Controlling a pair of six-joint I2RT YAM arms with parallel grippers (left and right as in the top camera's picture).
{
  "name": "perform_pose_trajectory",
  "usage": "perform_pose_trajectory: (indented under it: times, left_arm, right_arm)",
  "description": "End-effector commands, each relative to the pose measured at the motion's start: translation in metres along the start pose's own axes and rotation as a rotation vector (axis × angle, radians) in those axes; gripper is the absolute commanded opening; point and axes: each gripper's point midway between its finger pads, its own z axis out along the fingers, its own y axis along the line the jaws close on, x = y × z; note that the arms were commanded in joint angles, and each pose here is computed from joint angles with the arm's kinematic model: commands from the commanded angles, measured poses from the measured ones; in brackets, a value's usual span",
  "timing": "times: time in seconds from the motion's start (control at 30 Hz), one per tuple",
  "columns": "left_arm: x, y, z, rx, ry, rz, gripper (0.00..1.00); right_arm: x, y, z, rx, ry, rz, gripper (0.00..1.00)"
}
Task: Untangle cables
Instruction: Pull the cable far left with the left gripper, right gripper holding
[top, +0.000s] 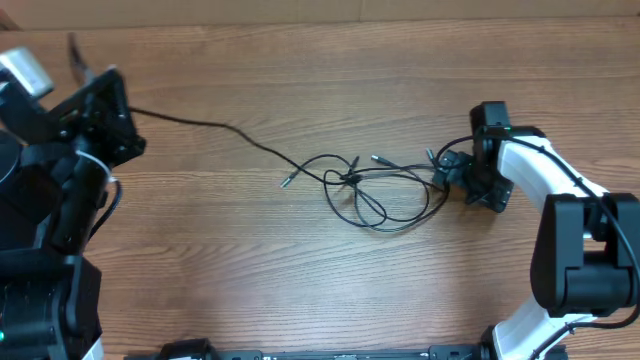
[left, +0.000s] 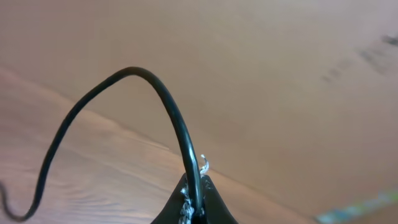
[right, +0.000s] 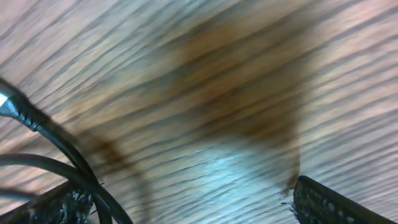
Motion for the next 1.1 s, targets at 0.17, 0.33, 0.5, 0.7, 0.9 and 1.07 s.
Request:
perform_pose_trajectory:
  times: [0.17,0.33,0.5,0.7,0.9,1.07]
  left_arm:
    - [0.011,0.073,0.002,-0.356,0.022,-0.052,0.04]
    - [0.074,0.094,0.039,-0.406,0.325,-0.117,0.04]
    - [0.138,0.126,0.076,-0.498,0.622,-0.160,0.04]
    - [0.199,0.171,0.106,-0.596,0.901,-0.106,0.04]
    - [0.273,0.206,0.126,-0.598,1.213,-0.111,0.04]
    - [0.289,0.233,0.128,-0.694,1.261,-0.076,0.08]
  right_arm:
    - [-0.004,-0.016,0.001,0.020,-0.002,0.086,1.00]
    - [-0.003,-0.015,0.001,0.015,0.002,0.088,1.00]
    - [-0.003,-0.015,0.002,0.015,0.002,0.088,1.00]
    - [0.001,-0.009,0.008,-0.032,0.012,0.088,1.00]
    - [0.000,-0.003,0.008,-0.062,0.013,0.087,1.00]
    - [0.000,-0.003,0.008,-0.063,0.010,0.087,1.00]
